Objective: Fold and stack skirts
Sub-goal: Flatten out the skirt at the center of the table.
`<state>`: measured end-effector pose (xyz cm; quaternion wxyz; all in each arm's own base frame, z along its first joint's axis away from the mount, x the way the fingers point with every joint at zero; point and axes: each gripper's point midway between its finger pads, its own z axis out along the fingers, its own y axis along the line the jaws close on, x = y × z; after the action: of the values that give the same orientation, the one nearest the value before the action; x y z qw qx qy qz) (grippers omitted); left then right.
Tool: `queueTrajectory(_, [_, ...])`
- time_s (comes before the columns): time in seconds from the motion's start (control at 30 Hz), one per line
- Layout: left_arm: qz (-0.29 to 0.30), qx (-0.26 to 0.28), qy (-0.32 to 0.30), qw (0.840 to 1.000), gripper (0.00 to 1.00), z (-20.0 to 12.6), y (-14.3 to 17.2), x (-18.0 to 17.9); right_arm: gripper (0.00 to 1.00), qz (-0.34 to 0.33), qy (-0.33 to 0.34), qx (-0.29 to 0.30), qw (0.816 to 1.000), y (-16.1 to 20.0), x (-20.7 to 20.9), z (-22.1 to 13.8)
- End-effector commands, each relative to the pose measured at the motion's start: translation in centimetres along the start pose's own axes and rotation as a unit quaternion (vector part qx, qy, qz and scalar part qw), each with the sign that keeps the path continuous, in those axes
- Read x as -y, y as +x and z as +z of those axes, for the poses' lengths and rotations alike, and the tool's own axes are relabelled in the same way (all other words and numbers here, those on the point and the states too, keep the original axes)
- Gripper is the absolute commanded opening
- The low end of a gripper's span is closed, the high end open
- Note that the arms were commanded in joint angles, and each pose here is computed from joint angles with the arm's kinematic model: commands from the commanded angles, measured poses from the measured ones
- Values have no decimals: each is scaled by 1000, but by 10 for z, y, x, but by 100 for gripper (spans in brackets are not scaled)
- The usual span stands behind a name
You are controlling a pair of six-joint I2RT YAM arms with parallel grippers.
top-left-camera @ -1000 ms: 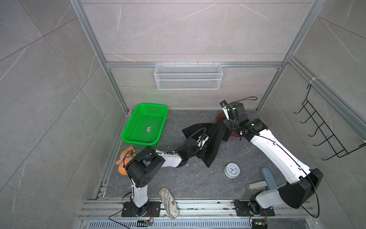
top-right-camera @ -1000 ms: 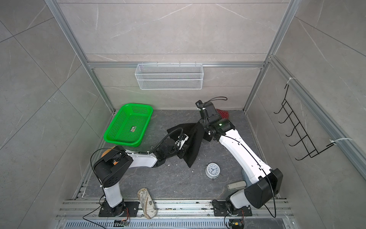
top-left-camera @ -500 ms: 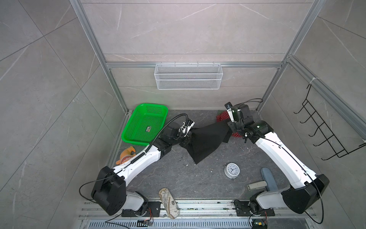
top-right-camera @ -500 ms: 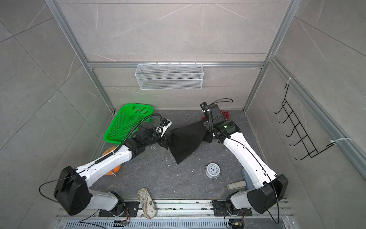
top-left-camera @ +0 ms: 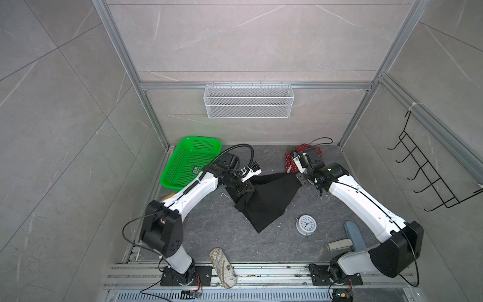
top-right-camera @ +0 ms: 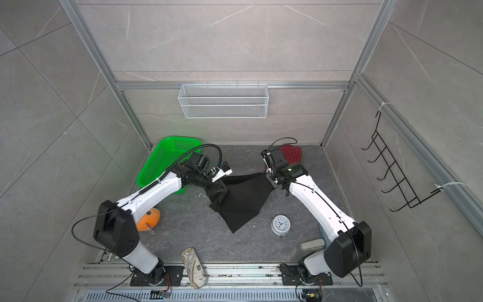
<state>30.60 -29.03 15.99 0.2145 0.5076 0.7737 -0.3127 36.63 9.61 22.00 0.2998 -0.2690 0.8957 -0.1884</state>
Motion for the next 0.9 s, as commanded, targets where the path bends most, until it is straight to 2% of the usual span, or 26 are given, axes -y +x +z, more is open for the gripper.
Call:
queueTrajectory(0.0, [-56, -32, 86, 994, 0, 15, 17, -1, 0, 10, -8, -10, 1000, -1, -9, 20])
queueTrajectory(0.07, [-82, -45, 115, 989, 0, 24, 21, -11, 0, 13, -1, -19, 1000, -3, -8, 30])
queueTrajectory(0.2, [-104, -64, 123, 985, 11, 38, 24, -31, 0, 19, 14, -35, 999, -6, -5, 47])
queueTrajectory(0.3, [-118, -65, 80, 988, 20, 41, 23, -59, 0, 25, 17, -41, 999, -7, -5, 58])
queueTrajectory(0.37, [-124, -59, 35, 990, 31, 41, 23, -78, 0, 29, 20, -44, 998, -7, -4, 63])
queueTrajectory(0.43, [-119, -46, -1, 992, 47, 38, 19, -90, 0, 31, 19, -46, 998, -6, -5, 68])
queueTrajectory(0.5, [-112, -34, -36, 992, 54, 32, 16, -98, 0, 34, 20, -49, 998, -5, -3, 71])
queueTrajectory(0.7, [-67, 30, -146, 986, 63, -8, -6, -105, 0, 39, 15, -55, 998, 0, -3, 78])
queueTrajectory(0.87, [-12, 103, -206, 973, 71, -55, -28, -80, 0, 45, 11, -55, 997, 1, -2, 82])
